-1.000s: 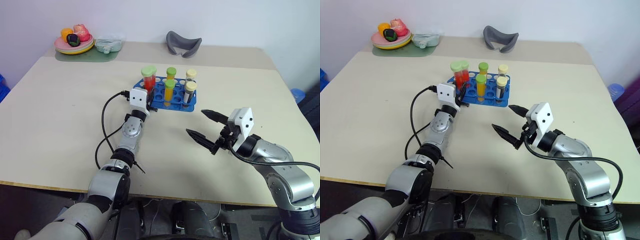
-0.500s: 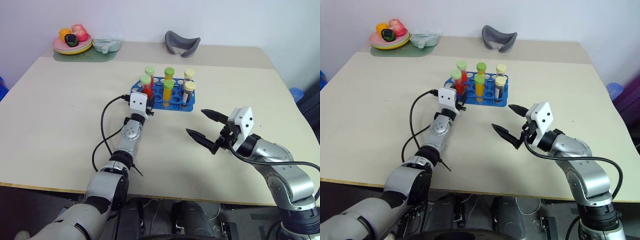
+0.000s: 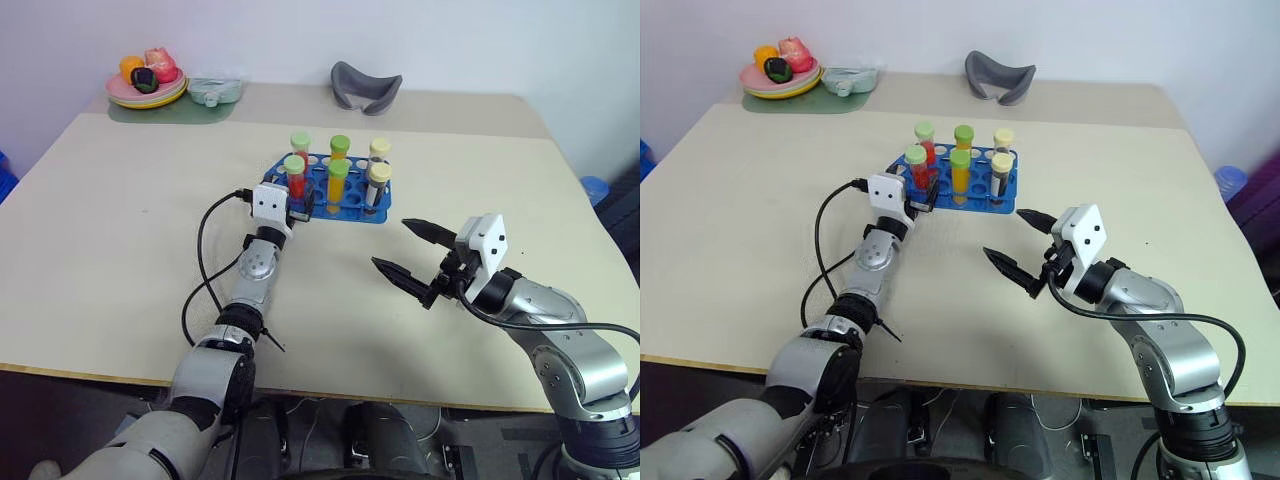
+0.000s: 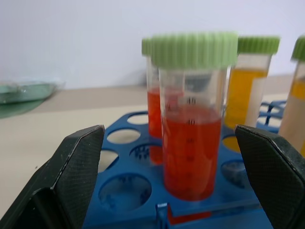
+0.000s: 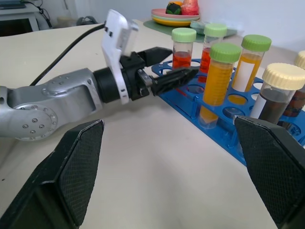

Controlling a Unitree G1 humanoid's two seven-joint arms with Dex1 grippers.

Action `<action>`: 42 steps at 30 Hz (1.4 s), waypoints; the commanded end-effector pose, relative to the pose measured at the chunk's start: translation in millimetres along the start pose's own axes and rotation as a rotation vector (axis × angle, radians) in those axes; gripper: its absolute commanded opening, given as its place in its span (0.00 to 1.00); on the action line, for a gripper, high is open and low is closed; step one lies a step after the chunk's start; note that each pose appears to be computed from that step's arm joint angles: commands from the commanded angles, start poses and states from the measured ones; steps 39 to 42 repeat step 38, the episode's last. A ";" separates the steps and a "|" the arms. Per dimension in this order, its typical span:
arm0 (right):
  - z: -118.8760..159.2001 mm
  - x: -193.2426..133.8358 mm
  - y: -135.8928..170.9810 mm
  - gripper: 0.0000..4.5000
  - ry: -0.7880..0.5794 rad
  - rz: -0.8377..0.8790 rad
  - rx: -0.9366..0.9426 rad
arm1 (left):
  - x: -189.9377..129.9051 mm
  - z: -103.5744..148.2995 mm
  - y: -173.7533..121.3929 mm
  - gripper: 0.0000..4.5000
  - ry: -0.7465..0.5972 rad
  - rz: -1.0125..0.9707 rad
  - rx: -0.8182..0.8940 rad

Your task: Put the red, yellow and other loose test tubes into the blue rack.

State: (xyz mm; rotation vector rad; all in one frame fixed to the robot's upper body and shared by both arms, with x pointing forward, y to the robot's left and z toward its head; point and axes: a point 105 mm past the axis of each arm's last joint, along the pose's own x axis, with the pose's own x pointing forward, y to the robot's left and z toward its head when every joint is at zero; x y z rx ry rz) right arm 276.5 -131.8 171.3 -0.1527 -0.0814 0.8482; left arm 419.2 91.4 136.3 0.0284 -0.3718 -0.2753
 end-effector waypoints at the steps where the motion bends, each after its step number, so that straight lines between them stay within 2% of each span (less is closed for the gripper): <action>1: 10.9 -1.3 2.2 0.99 -0.033 0.002 -0.032 | -7.0 16.9 8.8 0.99 -0.060 -0.045 0.001; 5: 10.1 -3.3 1.0 0.99 -0.024 -0.004 -0.033 | -27.3 24.8 17.1 0.99 -0.065 -0.095 -0.032; 7: 8.5 -7.8 -2.5 0.99 -0.006 -0.015 -0.040 | -47.0 29.6 26.2 0.99 -0.057 -0.135 -0.034; 11: 3.5 -22.1 -16.8 0.99 0.038 -0.052 -0.056 | -82.0 31.2 49.2 0.99 0.015 -0.158 -0.045; 18: -6.9 -43.8 -36.5 0.99 0.105 -0.106 -0.065 | -116.8 32.0 73.9 0.99 0.121 -0.186 0.000; 25: -12.2 -87.8 -58.1 0.99 0.193 -0.235 -0.046 | -154.9 42.7 112.6 0.99 0.224 -0.174 0.063; 32: -22.8 -111.3 -54.2 0.99 0.254 -0.251 -0.014 | -170.9 50.7 134.6 0.99 0.281 -0.144 0.101; 42: -29.9 -103.7 -46.8 0.99 0.242 -0.233 0.015 | -170.2 53.1 136.9 0.99 0.285 -0.141 0.101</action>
